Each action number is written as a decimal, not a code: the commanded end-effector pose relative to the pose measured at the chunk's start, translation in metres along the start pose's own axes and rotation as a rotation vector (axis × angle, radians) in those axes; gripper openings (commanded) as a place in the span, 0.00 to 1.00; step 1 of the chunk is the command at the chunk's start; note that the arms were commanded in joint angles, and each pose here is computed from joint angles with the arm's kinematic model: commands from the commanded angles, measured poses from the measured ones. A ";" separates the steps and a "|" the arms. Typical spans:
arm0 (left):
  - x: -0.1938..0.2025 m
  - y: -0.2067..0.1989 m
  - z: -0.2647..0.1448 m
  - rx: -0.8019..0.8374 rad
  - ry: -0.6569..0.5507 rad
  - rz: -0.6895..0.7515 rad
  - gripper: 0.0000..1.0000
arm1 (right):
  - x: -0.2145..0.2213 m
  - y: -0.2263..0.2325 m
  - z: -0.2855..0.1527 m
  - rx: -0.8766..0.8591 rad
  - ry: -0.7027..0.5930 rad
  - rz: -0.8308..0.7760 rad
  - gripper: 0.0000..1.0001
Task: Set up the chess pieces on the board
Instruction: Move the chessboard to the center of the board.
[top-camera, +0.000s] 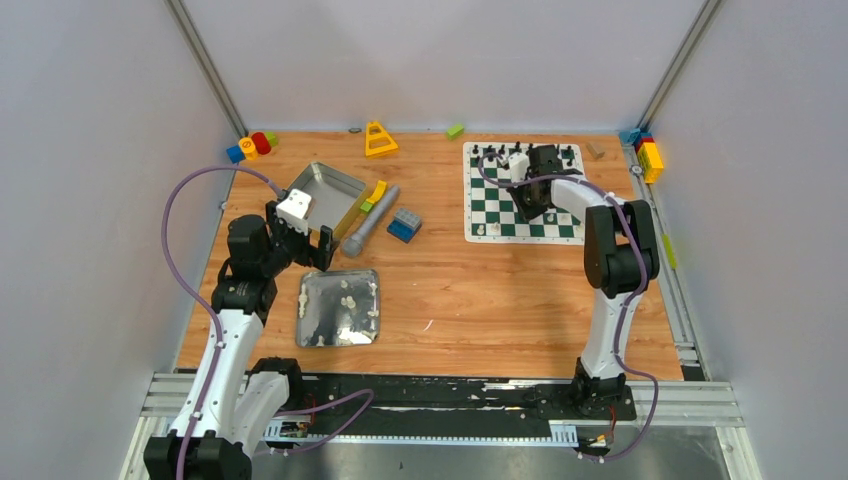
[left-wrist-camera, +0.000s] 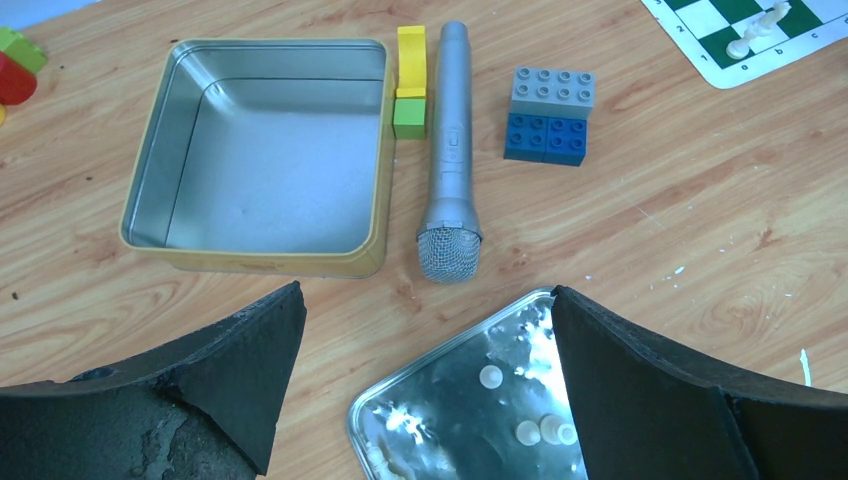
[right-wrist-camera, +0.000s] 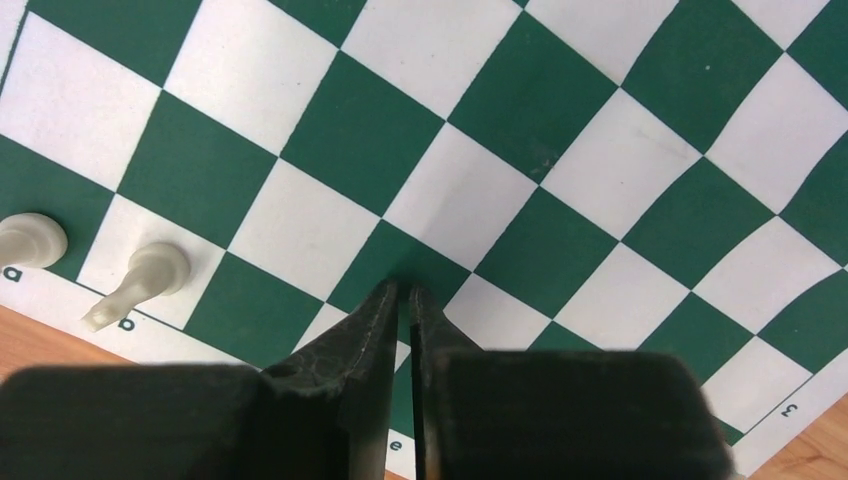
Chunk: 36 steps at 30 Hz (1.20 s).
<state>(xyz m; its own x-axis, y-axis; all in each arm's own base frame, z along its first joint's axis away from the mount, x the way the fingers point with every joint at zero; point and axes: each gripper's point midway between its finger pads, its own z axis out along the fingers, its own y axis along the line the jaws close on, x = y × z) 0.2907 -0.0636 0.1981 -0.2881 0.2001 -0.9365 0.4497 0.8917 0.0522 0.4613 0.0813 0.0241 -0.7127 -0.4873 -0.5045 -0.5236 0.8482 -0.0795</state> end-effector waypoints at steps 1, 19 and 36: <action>-0.027 0.002 -0.005 0.002 -0.064 0.046 1.00 | 0.009 0.002 -0.006 0.001 0.006 0.016 0.10; -0.026 0.001 -0.005 0.006 -0.066 0.050 1.00 | 0.061 0.050 -0.015 -0.117 0.075 0.074 0.05; -0.026 0.009 -0.002 -0.025 -0.042 0.049 1.00 | 0.107 0.143 -0.057 -0.259 0.121 0.003 0.07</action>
<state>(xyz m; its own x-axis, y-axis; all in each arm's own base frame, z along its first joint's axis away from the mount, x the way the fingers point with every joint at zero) 0.2910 -0.0633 0.1974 -0.2923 0.2043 -0.9343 0.4504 0.8912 0.0540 0.3371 0.1293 0.0197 -0.6934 -0.5126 -0.5064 -0.6089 0.7926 0.0314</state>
